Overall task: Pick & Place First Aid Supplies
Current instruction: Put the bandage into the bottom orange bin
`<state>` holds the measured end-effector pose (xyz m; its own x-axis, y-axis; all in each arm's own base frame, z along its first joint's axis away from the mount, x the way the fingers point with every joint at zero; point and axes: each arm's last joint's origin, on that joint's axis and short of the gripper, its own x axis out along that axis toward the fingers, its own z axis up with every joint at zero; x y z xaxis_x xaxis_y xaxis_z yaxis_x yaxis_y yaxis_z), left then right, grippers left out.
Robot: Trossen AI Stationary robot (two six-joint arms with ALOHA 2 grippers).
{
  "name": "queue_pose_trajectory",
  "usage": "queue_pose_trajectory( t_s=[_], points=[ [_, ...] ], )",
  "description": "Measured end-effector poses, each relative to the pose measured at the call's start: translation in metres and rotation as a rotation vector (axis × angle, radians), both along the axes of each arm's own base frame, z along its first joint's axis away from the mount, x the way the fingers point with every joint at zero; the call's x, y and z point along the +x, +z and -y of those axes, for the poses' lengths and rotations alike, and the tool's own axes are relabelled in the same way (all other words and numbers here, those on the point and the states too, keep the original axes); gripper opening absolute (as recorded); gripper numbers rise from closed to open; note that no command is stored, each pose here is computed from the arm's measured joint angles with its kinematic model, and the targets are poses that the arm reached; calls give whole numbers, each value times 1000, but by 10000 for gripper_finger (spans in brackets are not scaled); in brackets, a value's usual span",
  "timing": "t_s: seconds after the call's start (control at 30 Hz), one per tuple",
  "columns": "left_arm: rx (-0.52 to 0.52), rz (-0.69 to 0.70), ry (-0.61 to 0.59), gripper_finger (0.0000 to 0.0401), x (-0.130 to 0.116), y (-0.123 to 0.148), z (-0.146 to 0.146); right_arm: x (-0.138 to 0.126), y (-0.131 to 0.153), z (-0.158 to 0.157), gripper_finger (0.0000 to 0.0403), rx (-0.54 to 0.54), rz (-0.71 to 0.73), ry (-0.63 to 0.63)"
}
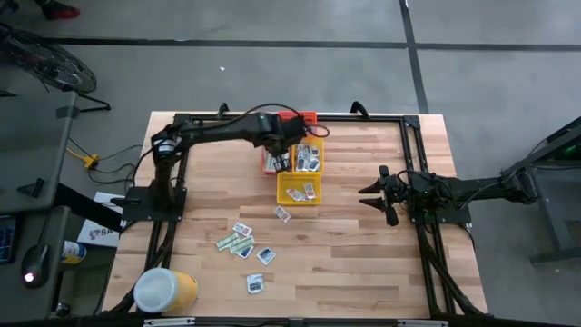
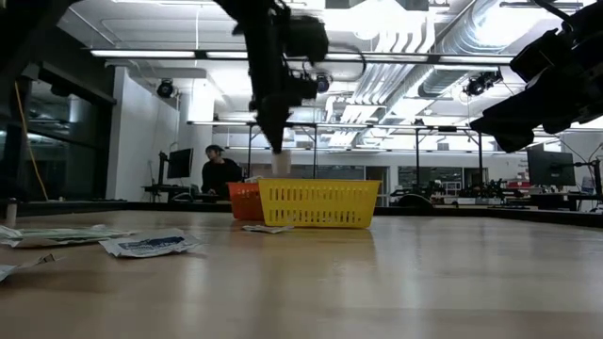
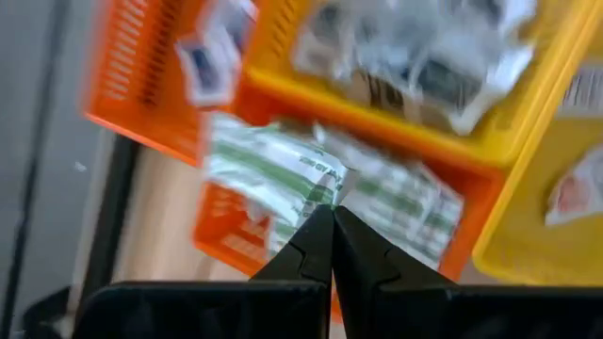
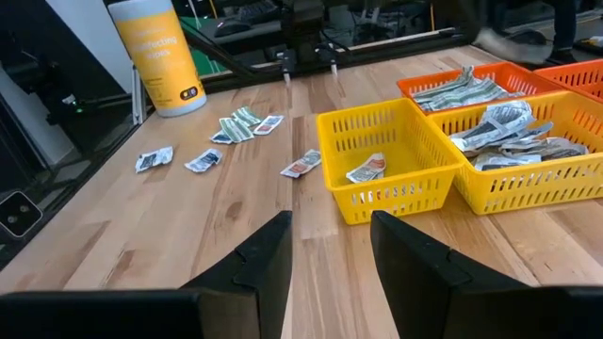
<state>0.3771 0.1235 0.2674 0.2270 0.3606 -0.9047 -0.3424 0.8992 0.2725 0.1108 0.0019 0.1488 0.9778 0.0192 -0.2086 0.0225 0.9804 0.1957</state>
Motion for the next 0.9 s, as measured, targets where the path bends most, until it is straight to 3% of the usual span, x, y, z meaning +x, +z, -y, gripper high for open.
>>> queue_pose_trajectory(
  t_s=[0.33,0.53,0.9],
  points=[
    [-74,-110,-76,0,14,-43,-7,1,-1,0,139,-1,-16,0],
    [-37,-96,-89,11,18,-45,-9,1,-1,0,139,-1,-15,0],
    [-150,-129,-198,131,15,-44,-5,1,-1,0,139,-1,-15,0]
  ],
)
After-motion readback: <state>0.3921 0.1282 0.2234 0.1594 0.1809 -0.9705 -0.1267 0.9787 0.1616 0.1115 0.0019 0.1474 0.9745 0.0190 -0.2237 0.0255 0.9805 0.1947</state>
